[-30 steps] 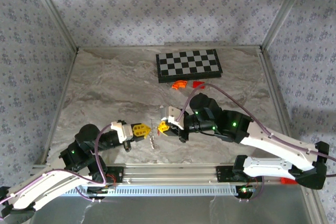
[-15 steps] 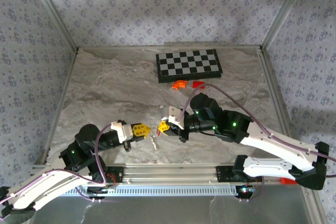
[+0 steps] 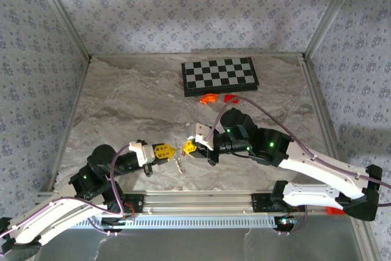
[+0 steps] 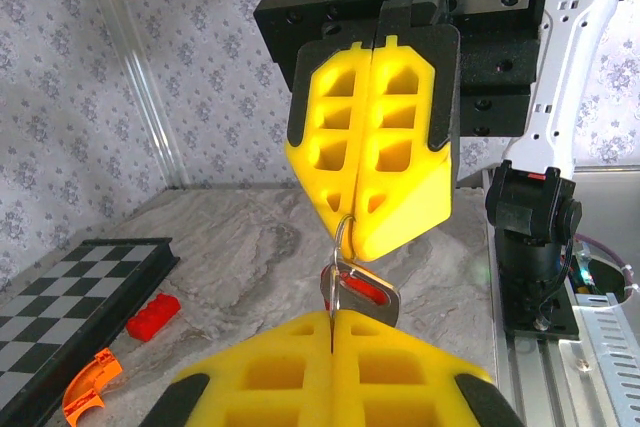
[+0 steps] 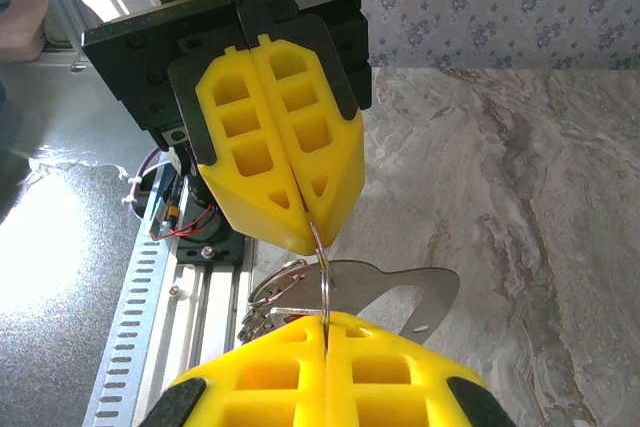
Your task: Put the keys on the keyring
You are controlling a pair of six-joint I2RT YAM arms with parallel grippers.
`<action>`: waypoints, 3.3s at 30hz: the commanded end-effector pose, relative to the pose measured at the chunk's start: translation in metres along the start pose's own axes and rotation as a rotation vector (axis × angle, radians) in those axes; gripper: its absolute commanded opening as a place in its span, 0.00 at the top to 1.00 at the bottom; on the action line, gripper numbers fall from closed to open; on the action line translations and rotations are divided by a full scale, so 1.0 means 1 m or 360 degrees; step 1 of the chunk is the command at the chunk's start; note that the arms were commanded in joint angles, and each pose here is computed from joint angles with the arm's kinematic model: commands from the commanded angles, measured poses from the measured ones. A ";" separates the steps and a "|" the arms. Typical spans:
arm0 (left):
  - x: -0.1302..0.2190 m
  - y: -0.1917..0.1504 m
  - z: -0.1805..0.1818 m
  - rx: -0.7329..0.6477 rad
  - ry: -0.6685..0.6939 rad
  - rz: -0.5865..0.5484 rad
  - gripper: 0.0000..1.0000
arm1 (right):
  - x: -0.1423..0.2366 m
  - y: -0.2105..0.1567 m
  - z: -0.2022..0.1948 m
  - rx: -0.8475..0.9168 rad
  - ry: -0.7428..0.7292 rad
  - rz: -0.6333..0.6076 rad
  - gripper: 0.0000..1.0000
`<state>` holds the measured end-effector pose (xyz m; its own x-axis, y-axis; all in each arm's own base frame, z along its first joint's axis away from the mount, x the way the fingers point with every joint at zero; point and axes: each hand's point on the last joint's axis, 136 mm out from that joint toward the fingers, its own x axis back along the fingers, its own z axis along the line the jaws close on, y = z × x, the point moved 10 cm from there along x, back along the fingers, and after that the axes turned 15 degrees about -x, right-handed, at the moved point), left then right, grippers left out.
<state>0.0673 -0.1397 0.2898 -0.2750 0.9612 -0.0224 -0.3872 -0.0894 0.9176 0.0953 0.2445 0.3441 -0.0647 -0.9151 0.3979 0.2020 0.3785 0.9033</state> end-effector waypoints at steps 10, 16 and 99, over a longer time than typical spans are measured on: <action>0.002 0.017 0.004 -0.0064 0.0027 -0.0120 1.00 | -0.004 0.004 -0.001 0.0021 0.0034 -0.0028 1.00; 0.002 0.016 0.004 -0.0062 0.0026 -0.0114 1.00 | -0.005 0.004 -0.001 0.0027 0.0042 -0.0026 1.00; 0.001 0.013 0.005 -0.0064 0.0031 -0.0071 1.00 | 0.006 0.005 0.001 0.0039 0.0017 -0.0087 1.00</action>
<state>0.0680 -0.1399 0.2895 -0.2824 0.9591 -0.0199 -0.3944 -0.0972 0.9138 0.0963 0.2451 0.3451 -0.0602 -0.9245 0.3764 0.1913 0.3594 0.9134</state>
